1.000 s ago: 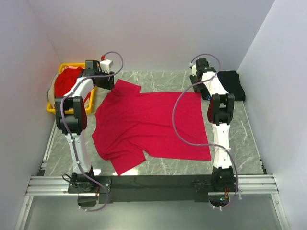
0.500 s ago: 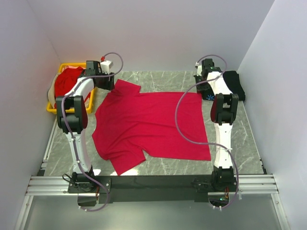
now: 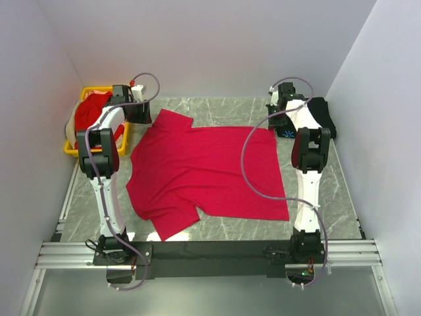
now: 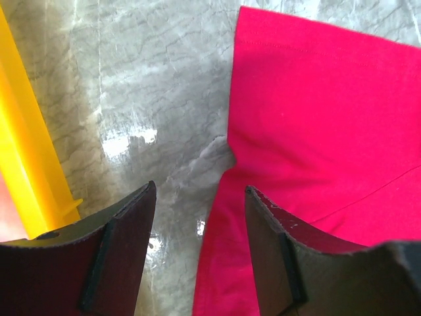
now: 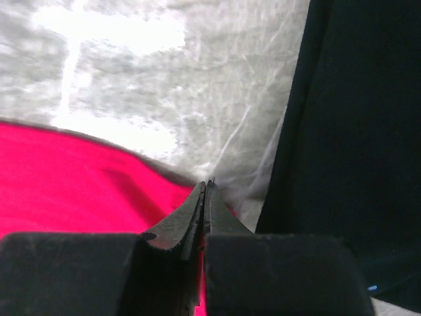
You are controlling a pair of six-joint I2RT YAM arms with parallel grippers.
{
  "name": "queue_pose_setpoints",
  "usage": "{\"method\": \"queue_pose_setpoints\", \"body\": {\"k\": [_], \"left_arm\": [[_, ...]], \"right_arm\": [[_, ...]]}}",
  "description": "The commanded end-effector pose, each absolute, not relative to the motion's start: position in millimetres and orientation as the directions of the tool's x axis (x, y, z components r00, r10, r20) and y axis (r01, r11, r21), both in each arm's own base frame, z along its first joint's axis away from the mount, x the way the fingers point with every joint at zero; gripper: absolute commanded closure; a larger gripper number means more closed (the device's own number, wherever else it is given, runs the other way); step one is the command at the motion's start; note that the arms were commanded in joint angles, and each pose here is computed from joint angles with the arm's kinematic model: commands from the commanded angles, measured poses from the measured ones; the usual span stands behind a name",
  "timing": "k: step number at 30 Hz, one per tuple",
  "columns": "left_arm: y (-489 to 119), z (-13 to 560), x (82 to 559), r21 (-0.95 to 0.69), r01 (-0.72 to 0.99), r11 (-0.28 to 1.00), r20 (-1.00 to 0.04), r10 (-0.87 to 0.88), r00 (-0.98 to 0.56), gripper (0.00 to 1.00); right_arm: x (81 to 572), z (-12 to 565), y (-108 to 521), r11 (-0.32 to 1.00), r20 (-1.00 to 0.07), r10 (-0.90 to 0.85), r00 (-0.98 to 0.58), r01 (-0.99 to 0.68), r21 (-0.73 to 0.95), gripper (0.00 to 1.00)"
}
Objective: Fold and stack the t-shirts
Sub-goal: Flatten the tshirt out
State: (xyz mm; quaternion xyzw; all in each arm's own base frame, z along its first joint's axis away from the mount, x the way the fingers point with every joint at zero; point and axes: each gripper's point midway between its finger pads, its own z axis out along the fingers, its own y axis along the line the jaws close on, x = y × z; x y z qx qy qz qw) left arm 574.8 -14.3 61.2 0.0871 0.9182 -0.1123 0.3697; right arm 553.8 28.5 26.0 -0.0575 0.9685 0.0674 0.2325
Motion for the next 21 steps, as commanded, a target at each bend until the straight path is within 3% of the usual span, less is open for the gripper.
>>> {"method": "queue_pose_setpoints", "body": {"k": [1, 9, 12, 13, 19, 21], "left_arm": [[-20, 73, 586, -0.169, 0.245, 0.955, -0.720, 0.050, -0.692, 0.39], [-28, 68, 587, -0.218, 0.262, 0.940, -0.715, 0.029, -0.699, 0.41], [-29, 69, 587, -0.215, 0.267, 0.939, -0.719, 0.033, -0.694, 0.41], [-30, 69, 586, -0.216, 0.268, 0.939, -0.719, 0.033, -0.694, 0.41], [-30, 72, 584, -0.216, 0.274, 0.937, -0.721, 0.036, -0.692, 0.41], [-30, 73, 584, -0.216, 0.276, 0.936, -0.723, 0.036, -0.689, 0.41]], "right_arm": [[577, 103, 36, 0.980, -0.628, -0.037, -0.777, -0.152, 0.131, 1.00], [580, 117, 41, 0.974, -0.646, -0.043, -0.762, -0.177, 0.144, 1.00], [573, 104, 40, 0.973, -0.599, -0.042, -0.799, -0.168, 0.156, 1.00], [573, 100, 39, 0.976, -0.590, -0.042, -0.806, -0.158, 0.147, 0.85], [569, 70, 31, 0.986, -0.531, -0.014, -0.847, -0.099, 0.132, 0.55], [567, 64, 27, 0.990, -0.517, -0.011, -0.856, -0.082, 0.116, 0.52]]}}
